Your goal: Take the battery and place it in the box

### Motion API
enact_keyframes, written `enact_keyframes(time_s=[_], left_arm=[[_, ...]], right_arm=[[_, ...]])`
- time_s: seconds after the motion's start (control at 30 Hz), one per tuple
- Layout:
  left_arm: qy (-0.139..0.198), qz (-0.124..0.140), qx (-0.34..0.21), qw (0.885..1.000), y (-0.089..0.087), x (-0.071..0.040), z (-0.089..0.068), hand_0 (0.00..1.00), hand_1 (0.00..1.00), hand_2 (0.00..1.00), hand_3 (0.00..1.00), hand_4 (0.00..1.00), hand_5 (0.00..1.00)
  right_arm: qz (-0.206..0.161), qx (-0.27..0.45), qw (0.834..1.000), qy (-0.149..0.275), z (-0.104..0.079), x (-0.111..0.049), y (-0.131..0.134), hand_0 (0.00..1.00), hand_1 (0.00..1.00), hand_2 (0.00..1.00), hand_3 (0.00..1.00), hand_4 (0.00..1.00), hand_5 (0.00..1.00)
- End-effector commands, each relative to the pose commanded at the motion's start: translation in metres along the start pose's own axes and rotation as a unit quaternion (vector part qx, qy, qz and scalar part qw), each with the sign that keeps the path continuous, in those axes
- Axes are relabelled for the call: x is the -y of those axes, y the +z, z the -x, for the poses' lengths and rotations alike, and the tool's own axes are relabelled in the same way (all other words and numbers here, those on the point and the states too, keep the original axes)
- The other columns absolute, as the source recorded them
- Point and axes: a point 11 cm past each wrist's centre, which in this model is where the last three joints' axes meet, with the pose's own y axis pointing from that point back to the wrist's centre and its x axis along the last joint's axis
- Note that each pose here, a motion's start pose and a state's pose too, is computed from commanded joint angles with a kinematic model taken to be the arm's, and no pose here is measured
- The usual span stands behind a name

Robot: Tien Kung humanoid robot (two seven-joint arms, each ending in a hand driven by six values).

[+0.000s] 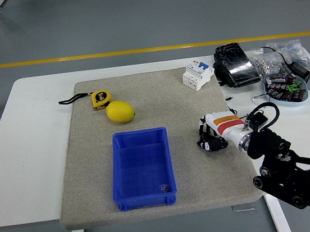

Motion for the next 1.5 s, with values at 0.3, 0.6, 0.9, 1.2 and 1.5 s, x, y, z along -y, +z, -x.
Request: enact_keyframes(time_s=[0.3,0.6,0.9,1.2,1.5], left_arm=[[0.000,0.000,0.001,1.000,-0.001,0.000,0.000,0.599,0.571,0.653,0.587,0.641,0.593],[0.001,-0.004,0.004,1.000,-0.003,0.001,-0.002,0.599,0.572,0.653,0.587,0.640,0.593],[0.003,-0.007,0.006,1.000,-0.005,0.001,-0.003,0.602,0.572,0.653,0.587,0.641,0.595],[0.004,-0.005,0.007,1.000,-0.004,0.001,-0.005,0.601,0.570,0.652,0.587,0.641,0.595],[0.006,-0.002,0.007,1.000,-0.002,0.002,-0.007,0.602,0.567,0.652,0.587,0.641,0.595]], right_arm=[[-0.003,0.002,1.000,0.003,-0.002,0.000,-0.002,0.113,0.314,0.397,0.432,0.699,0.208],[-0.009,0.005,1.000,0.012,-0.008,0.000,-0.006,0.110,0.309,0.396,0.432,0.702,0.215],[-0.026,0.007,0.999,0.030,-0.022,0.004,-0.020,0.110,0.305,0.391,0.431,0.687,0.183],[-0.063,0.005,0.996,0.062,-0.053,0.013,-0.053,0.108,0.303,0.391,0.431,0.686,0.185],[-0.136,0.007,0.987,0.082,-0.076,0.014,-0.118,0.108,0.300,0.390,0.432,0.690,0.191]])
